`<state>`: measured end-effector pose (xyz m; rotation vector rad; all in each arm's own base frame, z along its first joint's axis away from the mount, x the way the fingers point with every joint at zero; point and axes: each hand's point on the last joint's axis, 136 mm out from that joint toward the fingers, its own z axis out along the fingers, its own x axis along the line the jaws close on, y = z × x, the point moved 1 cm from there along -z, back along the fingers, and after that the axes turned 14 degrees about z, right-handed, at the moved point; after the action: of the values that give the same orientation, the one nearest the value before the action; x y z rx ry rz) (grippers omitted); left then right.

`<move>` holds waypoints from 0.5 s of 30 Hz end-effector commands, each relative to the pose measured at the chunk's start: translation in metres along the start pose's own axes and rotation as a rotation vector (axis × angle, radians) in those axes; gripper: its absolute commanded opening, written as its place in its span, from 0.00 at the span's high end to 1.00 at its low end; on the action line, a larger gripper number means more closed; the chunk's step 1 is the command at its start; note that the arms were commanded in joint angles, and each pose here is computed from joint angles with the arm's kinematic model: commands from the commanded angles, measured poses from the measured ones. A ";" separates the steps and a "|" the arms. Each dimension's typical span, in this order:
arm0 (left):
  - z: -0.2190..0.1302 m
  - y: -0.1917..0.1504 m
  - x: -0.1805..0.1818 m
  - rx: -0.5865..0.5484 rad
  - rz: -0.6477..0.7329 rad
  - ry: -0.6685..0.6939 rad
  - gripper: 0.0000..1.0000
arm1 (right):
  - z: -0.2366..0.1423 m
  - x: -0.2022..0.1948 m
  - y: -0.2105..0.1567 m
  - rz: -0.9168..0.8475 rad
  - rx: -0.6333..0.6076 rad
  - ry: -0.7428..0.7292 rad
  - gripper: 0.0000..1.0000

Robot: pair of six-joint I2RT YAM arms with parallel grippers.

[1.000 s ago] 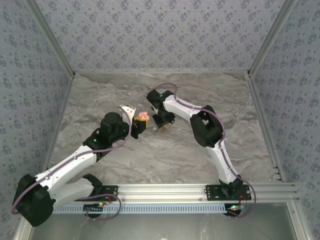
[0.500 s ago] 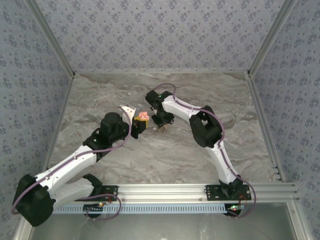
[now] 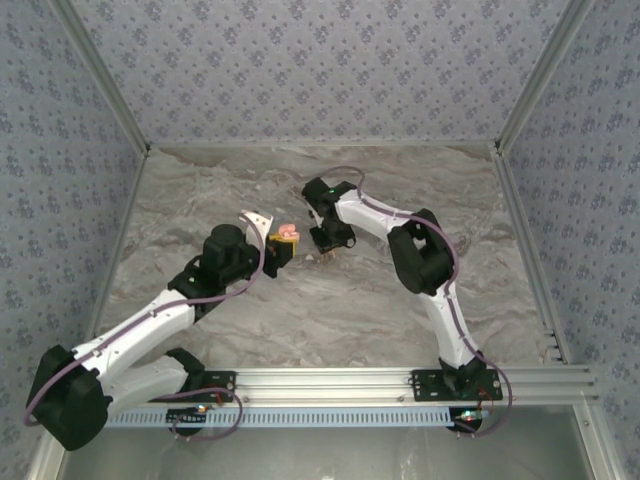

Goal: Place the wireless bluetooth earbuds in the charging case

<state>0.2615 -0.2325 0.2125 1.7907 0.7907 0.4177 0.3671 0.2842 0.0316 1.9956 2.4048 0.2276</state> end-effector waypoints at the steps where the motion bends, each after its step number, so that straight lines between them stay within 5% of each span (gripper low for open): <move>1: 0.004 0.007 0.002 -0.010 0.000 0.005 1.00 | -0.002 -0.025 -0.010 0.069 0.035 0.005 0.75; 15: 0.042 -0.011 -0.008 0.034 -0.050 -0.053 1.00 | -0.029 -0.057 -0.015 0.212 -0.044 0.293 0.74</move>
<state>0.2719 -0.2508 0.1682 1.8694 0.8485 0.3331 0.3582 0.2145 0.0343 2.3097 2.3112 0.4401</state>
